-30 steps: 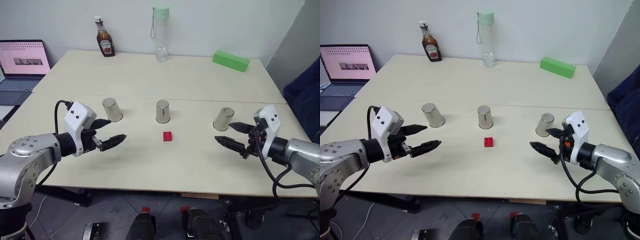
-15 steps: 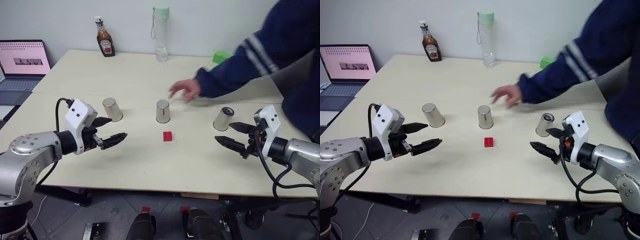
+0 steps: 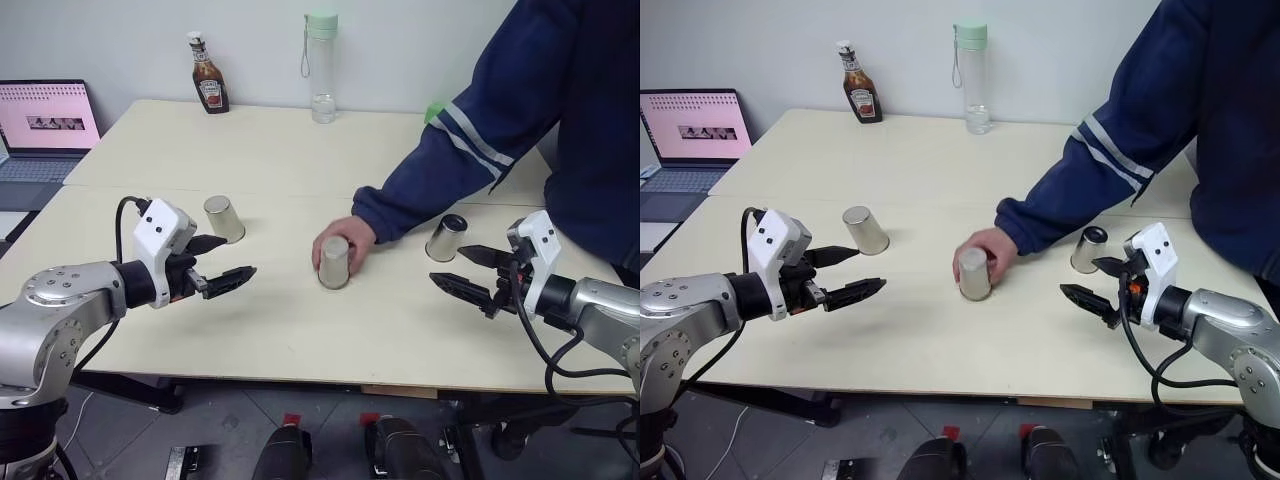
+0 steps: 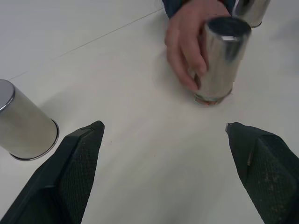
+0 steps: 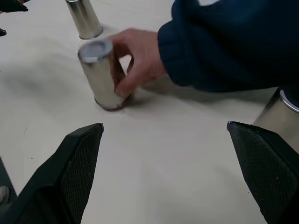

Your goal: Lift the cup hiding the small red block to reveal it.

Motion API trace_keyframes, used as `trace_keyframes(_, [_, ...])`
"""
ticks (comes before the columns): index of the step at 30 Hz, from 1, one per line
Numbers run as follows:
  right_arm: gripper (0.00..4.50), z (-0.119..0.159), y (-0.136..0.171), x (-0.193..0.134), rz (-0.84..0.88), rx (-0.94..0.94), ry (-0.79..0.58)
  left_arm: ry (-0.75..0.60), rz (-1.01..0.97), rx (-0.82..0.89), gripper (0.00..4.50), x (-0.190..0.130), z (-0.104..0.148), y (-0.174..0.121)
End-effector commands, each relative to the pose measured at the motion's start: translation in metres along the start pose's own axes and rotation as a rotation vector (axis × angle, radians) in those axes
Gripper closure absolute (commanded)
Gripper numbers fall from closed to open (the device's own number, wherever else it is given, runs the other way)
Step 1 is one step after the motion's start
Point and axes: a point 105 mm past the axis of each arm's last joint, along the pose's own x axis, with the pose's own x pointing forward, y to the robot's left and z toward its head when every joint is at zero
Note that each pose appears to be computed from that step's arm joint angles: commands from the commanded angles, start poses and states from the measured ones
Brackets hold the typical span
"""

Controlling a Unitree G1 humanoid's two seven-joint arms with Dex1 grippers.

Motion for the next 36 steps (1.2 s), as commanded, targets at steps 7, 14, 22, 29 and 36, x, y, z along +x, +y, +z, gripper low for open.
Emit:
trace_keyframes(7, [0.0, 0.0103, 0.0003, -0.003, -0.008, -0.031, -0.033, -0.023, 0.009, 0.049, 0.07, -0.0019, 0.0103, 0.0013])
trace_keyframes(14, [0.0, 0.0106, -0.0002, -0.0033, -0.01, -0.031, -0.035, -0.024, 0.009, 0.048, 0.07, -0.002, 0.0102, 0.0004])
trace_keyframes(22, [0.0, 0.0112, 0.0003, -0.0017, -0.006, -0.032, -0.036, -0.021, 0.007, 0.055, 0.07, -0.0029, 0.0112, 0.0015])
trace_keyframes(29, [0.0, 0.0117, 0.0025, -0.0001, 0.004, -0.029, -0.041, -0.018, 0.003, 0.061, 0.07, -0.0032, 0.0114, 0.0014])
trace_keyframes(36, [0.0, 0.0121, 0.0024, -0.0005, 0.002, -0.03, -0.042, -0.02, -0.002, 0.063, 0.07, -0.0024, 0.0123, 0.0007])
